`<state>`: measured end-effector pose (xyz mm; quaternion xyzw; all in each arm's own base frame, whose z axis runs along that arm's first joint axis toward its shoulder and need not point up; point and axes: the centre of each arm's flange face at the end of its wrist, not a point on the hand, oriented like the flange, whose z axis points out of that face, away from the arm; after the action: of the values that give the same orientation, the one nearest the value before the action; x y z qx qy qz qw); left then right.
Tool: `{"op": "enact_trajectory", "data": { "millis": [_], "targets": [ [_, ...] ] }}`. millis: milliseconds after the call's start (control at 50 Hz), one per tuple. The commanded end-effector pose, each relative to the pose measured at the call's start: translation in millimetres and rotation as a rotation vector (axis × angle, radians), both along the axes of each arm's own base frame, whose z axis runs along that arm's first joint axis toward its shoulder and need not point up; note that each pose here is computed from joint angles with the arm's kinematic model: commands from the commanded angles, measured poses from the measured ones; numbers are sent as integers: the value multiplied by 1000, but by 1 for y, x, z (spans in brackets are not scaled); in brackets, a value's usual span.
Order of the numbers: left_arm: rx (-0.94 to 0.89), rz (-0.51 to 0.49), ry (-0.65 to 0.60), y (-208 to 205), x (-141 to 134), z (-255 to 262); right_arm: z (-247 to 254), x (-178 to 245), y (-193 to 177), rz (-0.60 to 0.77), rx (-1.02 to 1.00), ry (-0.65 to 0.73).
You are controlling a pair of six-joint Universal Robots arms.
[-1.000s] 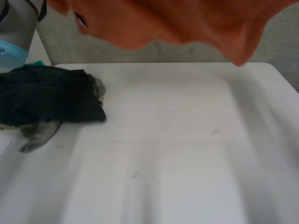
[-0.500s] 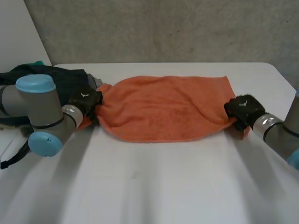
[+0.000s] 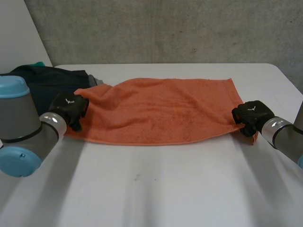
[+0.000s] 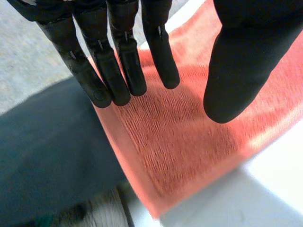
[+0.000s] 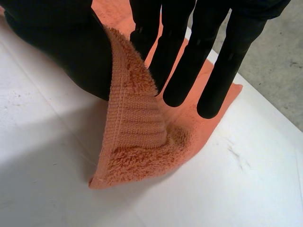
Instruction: Fold the laundry.
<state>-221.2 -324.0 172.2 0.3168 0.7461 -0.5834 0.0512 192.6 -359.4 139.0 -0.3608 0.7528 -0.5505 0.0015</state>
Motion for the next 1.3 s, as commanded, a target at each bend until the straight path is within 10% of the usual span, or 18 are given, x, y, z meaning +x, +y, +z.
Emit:
{"op": "enact_trajectory", "data": {
  "millis": [20,960,1300],
  "targets": [
    [58,-12,-94,-3,10,-24,-1,2,3,5,11,-1],
    [-173,-33,-282,-75,20,-53,-5,0,3,0,33,8],
    [10,-37,-118,7,24,25,71,-42,31,-38,162,154]
  ]
}}
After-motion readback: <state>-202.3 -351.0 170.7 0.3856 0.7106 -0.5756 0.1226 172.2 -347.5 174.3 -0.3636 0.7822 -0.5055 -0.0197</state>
